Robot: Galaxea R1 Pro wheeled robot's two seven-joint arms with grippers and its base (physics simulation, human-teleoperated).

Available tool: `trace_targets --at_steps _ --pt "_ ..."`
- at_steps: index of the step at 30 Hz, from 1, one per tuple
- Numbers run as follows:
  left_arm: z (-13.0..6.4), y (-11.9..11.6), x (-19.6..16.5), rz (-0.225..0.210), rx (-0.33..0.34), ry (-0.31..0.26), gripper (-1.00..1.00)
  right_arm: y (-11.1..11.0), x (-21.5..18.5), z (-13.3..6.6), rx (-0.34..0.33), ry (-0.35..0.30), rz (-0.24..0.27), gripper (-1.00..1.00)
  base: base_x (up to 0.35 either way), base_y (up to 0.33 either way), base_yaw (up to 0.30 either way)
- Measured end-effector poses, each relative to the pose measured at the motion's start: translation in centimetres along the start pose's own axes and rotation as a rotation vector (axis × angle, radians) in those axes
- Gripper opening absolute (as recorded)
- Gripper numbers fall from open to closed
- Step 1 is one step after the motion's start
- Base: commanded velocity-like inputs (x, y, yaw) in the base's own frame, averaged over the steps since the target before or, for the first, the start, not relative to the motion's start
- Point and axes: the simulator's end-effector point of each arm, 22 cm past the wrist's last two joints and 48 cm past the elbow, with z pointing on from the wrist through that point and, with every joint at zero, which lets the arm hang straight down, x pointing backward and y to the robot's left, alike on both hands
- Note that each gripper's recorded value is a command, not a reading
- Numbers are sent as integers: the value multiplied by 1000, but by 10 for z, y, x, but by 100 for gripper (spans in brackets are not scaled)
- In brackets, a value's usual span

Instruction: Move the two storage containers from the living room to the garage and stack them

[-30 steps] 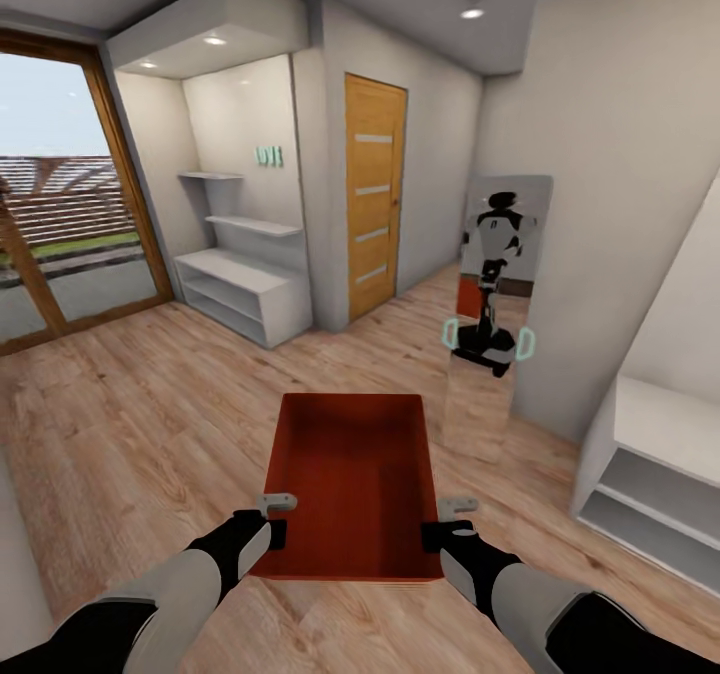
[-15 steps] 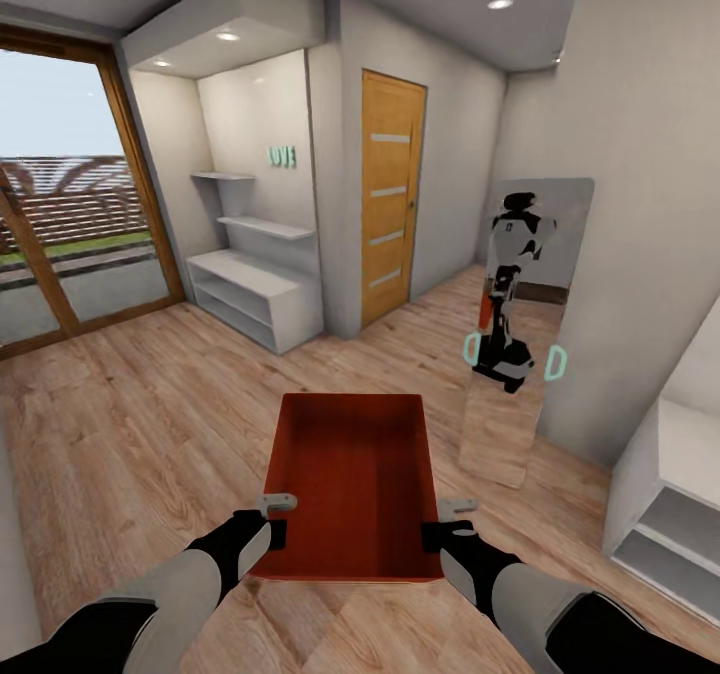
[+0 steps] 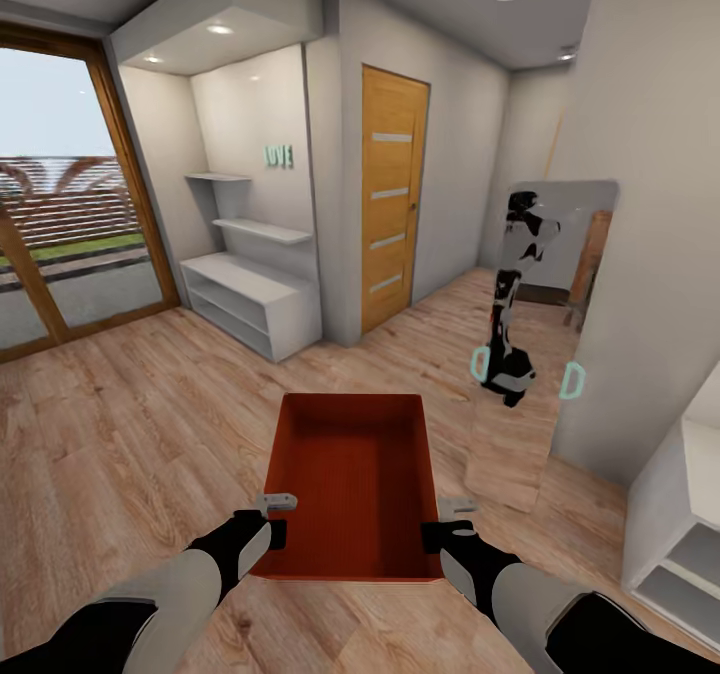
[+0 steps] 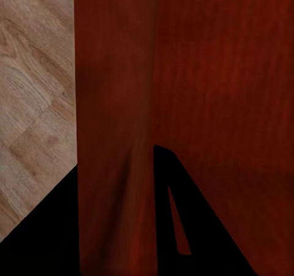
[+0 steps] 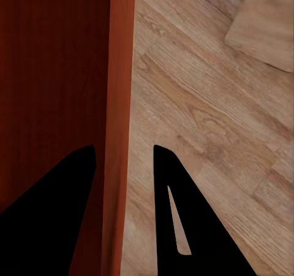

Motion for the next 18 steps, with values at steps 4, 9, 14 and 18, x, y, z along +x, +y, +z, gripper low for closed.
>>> trace_targets --at_steps 4,9,14,18 --pt "0 0 0 0 0 0 -100 0 0 0 0 0 0 -100 322 0 0" --pt "0 0 0 0 0 0 -100 0 0 0 0 0 0 -100 322 0 0" --pt "0 0 0 0 0 0 -100 0 0 0 0 0 0 -100 322 0 0" --pt "0 0 0 0 0 0 -100 0 0 0 0 0 0 -100 322 0 0"
